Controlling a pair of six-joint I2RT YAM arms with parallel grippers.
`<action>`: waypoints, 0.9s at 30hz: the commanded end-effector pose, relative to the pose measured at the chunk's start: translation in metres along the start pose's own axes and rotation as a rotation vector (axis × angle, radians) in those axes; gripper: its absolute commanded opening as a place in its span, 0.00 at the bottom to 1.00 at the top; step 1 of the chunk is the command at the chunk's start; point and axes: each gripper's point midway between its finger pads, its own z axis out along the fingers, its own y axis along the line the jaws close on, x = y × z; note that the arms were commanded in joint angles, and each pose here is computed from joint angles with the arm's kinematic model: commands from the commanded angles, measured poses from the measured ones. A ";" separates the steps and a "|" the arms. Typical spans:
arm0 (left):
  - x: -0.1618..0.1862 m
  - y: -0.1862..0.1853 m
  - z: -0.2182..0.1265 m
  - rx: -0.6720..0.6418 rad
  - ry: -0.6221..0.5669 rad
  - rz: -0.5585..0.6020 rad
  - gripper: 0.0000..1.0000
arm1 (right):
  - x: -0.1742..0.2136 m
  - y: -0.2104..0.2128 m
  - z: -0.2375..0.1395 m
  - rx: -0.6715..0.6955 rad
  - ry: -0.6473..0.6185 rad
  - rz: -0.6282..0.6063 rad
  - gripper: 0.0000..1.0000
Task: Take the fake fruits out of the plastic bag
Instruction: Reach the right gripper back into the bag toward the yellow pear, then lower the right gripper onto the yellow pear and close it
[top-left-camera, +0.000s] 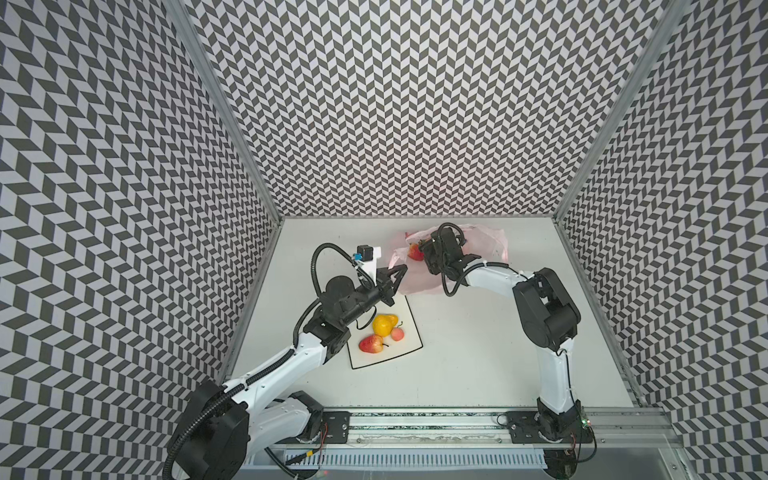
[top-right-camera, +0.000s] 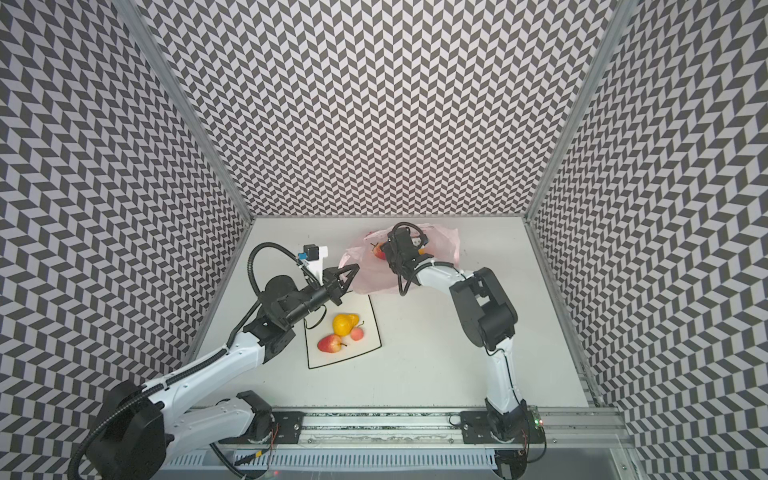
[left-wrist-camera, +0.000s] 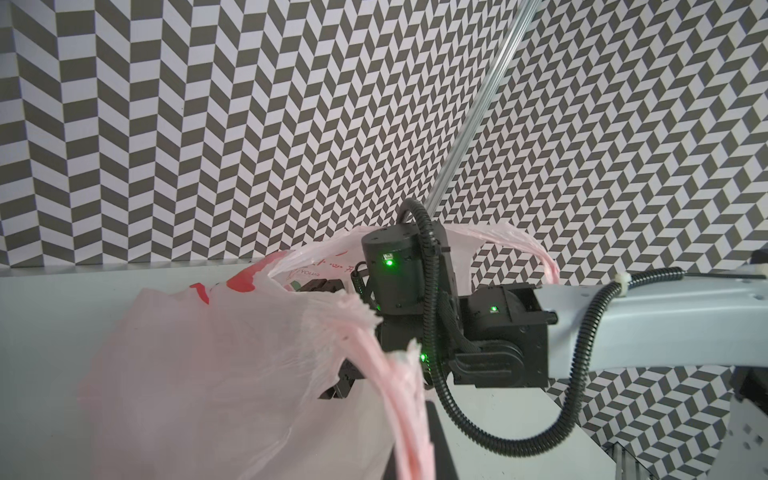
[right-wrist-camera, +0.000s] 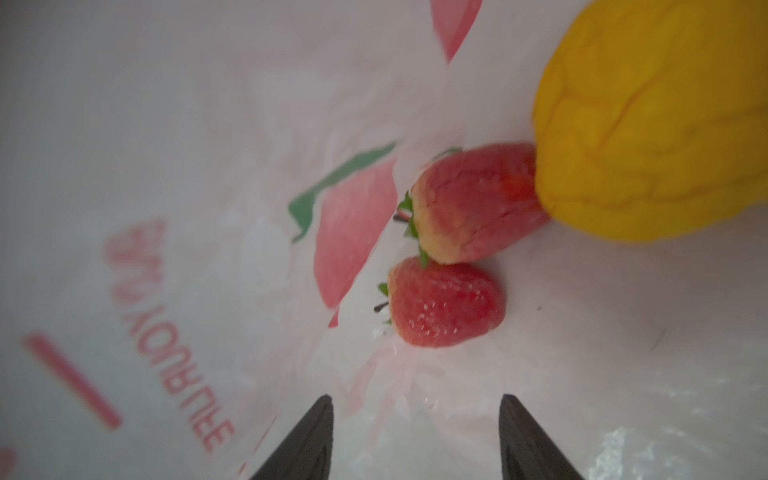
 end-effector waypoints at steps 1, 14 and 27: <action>0.004 -0.011 -0.004 0.036 0.011 0.026 0.00 | -0.031 -0.007 0.001 0.060 -0.096 -0.048 0.66; 0.033 -0.041 0.000 0.127 0.058 0.005 0.00 | -0.076 -0.051 0.003 0.149 -0.094 -0.128 0.81; 0.059 -0.065 0.001 0.189 0.121 -0.022 0.00 | -0.095 -0.064 0.027 0.224 -0.099 -0.209 0.80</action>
